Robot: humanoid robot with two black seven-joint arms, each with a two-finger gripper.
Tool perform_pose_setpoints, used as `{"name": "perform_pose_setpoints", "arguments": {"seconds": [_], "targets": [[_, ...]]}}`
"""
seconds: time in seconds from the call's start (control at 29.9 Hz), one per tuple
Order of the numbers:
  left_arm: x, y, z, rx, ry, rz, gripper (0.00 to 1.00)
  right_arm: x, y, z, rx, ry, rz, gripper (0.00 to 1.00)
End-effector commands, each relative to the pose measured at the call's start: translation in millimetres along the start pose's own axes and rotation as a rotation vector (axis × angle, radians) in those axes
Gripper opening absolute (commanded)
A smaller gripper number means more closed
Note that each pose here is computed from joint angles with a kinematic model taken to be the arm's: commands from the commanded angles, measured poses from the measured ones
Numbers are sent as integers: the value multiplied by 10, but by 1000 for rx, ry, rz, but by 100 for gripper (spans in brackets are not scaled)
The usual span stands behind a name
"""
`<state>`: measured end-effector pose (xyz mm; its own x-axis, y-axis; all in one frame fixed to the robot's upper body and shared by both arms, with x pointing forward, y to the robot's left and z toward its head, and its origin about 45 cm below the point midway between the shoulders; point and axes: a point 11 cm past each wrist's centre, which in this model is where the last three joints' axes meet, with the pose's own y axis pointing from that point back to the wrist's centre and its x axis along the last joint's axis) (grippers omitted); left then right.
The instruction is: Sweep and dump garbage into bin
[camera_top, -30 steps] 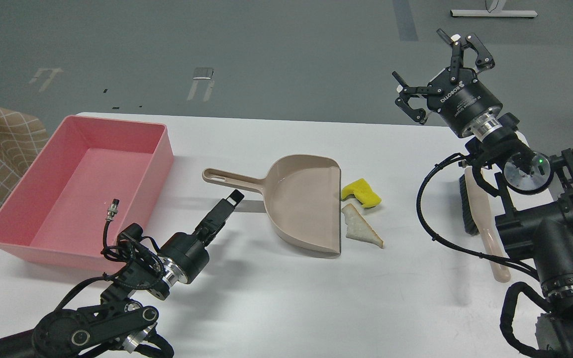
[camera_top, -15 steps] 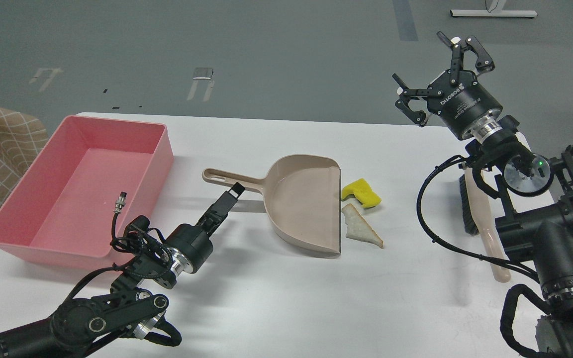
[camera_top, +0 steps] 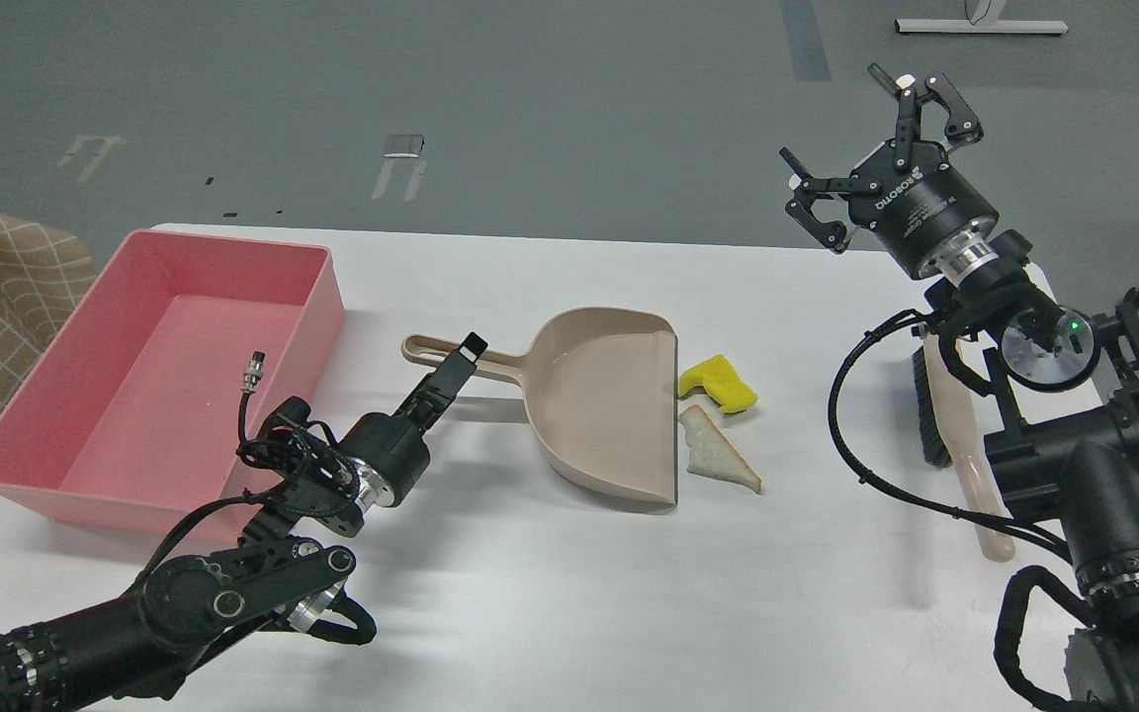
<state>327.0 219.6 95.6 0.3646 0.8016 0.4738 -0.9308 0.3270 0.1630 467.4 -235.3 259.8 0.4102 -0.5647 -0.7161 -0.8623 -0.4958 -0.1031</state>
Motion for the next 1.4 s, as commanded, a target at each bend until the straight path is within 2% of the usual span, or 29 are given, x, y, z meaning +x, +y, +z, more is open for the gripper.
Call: {"name": "perform_pose_setpoints", "arguments": {"seconds": [0.0,0.27,0.5,0.7,0.74,0.84,0.9,0.94,1.0,1.04,1.1,1.37], "targets": [[-12,-52,-51,17,-6,12,96,-4,-3,-4,1,0,-1,100],[45,-104,-58,22,-18,26,87,-4,-3,-4,1,0,-1,100],[94,-122,-84,30,-31,36,70,-4,-3,-4,1,0,-1,100],[94,-122,-85,30,-30,36,61,-9,-7,-8,1,1,-2,100],[88,-124,-81,30,-29,36,56,-9,-7,-8,1,1,-2,100],[92,-126,-81,30,-27,37,54,-9,-7,-8,1,1,-2,100],[84,-120,-82,27,-28,35,42,-9,-7,-8,1,1,-2,100],[84,-120,-80,25,-28,35,41,-9,-7,-8,1,1,-2,100],[81,-120,-72,21,-28,34,19,-4,-6,-6,1,0,-1,100],[81,-120,-72,21,-28,34,19,-4,-6,-6,1,0,-1,100],[79,-121,-67,19,-26,34,0,-4,-6,-6,1,0,-1,100],[49,-125,-47,13,-27,23,0,-4,-6,-6,1,0,-1,100]]}}
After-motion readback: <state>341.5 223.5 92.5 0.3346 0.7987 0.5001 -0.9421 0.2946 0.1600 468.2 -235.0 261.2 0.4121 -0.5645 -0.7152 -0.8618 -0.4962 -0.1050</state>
